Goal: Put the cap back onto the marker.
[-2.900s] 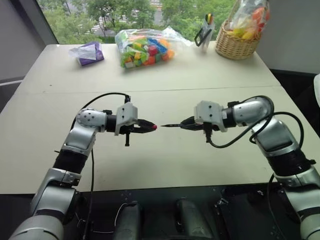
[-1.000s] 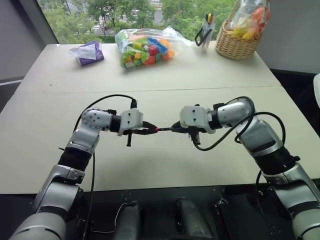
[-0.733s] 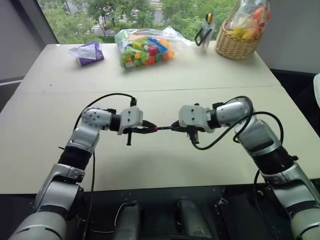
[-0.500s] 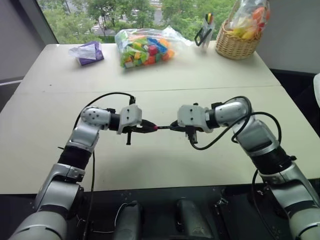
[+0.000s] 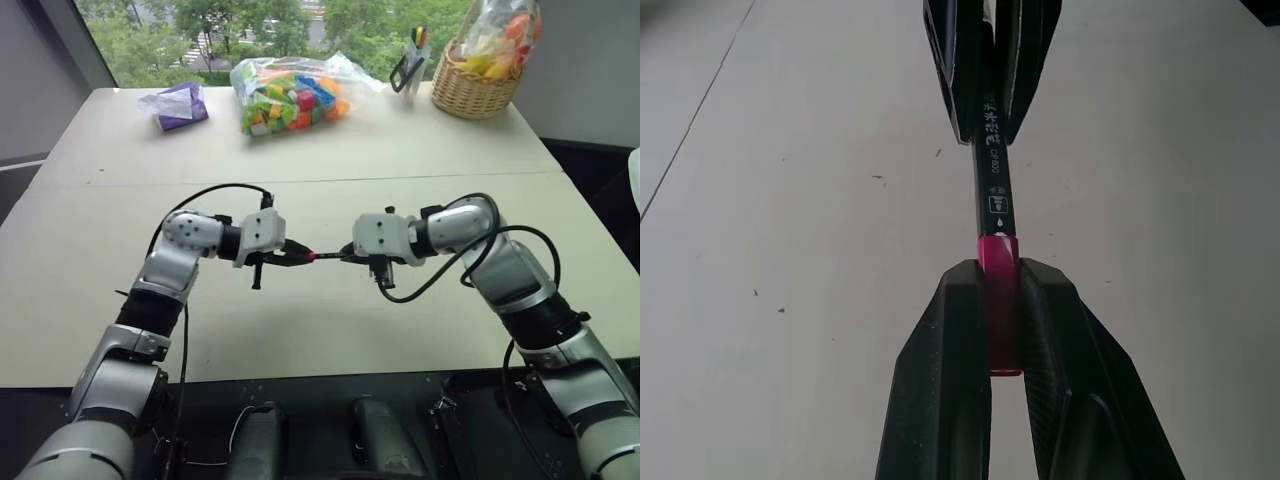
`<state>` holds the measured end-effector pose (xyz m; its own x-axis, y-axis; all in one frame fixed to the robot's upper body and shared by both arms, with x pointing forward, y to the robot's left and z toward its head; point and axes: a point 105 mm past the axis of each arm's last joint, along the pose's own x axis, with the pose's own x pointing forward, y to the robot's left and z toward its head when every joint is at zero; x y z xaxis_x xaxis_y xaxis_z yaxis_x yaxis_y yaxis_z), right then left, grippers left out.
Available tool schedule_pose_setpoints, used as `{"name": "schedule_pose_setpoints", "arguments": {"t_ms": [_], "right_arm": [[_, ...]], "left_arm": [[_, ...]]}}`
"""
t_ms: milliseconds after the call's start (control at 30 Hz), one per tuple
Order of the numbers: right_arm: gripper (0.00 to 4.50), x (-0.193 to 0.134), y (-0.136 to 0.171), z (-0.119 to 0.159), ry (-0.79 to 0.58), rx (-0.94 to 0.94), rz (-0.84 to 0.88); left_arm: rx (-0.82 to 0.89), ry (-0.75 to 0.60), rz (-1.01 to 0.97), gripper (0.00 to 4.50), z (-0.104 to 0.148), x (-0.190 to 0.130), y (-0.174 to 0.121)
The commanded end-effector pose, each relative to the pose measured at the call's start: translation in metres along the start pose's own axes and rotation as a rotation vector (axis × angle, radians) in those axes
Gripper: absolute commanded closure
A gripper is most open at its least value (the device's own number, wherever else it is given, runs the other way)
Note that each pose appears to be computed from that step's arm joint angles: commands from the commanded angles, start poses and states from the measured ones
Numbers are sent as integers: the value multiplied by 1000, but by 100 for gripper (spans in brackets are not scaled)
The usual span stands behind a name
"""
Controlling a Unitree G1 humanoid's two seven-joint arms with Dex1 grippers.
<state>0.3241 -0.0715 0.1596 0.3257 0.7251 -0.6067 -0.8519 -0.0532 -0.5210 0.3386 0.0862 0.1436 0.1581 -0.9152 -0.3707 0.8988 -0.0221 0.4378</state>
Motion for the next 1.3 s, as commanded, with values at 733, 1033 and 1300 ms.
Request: {"name": "schedule_pose_setpoints", "arguments": {"t_ms": [733, 1033, 1300], "right_arm": [[446, 13, 18, 27, -83, -89, 88], [450, 0, 7, 1, -10, -58, 35], [450, -28, -6, -42, 107, 14, -41]], "left_arm": [[127, -211, -23, 450, 64, 26, 5], [74, -113, 10, 352, 40, 8, 5], [17, -72, 112, 59, 27, -18, 4]]}}
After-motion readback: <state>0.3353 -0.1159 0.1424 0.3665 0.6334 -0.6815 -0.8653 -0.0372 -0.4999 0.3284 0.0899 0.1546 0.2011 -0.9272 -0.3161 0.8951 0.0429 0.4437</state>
